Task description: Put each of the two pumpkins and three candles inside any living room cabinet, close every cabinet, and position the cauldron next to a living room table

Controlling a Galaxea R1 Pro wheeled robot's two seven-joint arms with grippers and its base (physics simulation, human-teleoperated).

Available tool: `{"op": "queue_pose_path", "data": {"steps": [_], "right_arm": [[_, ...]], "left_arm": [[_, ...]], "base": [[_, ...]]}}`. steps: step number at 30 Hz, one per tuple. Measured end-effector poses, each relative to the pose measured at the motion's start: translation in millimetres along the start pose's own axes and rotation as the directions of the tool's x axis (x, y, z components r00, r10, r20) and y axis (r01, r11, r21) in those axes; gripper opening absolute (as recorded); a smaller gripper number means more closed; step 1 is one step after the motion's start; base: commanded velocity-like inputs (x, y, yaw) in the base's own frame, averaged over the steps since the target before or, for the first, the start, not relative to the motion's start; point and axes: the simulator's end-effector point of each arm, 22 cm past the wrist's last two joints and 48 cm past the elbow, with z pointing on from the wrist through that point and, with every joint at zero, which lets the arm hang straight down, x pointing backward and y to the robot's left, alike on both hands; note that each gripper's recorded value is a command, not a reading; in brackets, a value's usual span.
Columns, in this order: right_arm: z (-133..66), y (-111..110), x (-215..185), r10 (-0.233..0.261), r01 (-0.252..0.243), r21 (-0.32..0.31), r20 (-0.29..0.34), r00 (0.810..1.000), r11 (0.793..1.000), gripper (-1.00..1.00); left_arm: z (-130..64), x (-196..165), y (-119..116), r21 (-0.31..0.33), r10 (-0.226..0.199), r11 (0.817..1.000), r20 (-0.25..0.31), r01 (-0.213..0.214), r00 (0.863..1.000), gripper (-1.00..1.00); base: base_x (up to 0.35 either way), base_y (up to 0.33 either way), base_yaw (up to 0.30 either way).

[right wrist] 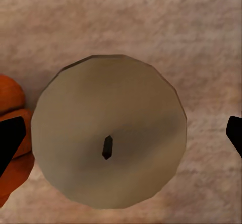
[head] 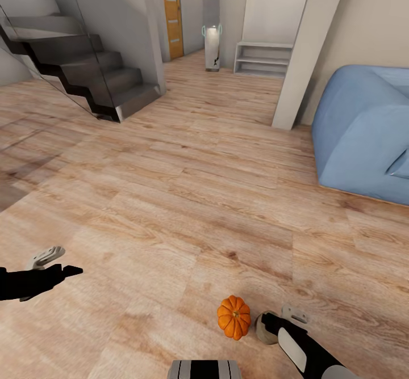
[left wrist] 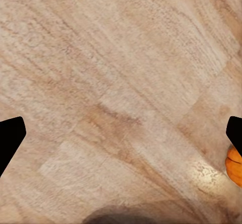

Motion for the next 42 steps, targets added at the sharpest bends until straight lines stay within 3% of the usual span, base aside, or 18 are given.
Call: {"op": "queue_pose_path", "data": {"steps": [42], "right_arm": [[3.2, 3.2, 6.4, -0.006, 0.006, -0.008, -0.011, 1.000, 1.000, 1.00]], "left_arm": [[6.1, 4.1, 0.0, -0.002, 0.002, 1.000, -0.013, -0.002, 1.000, 1.00]], "base": [[0.000, 0.000, 0.000]]}}
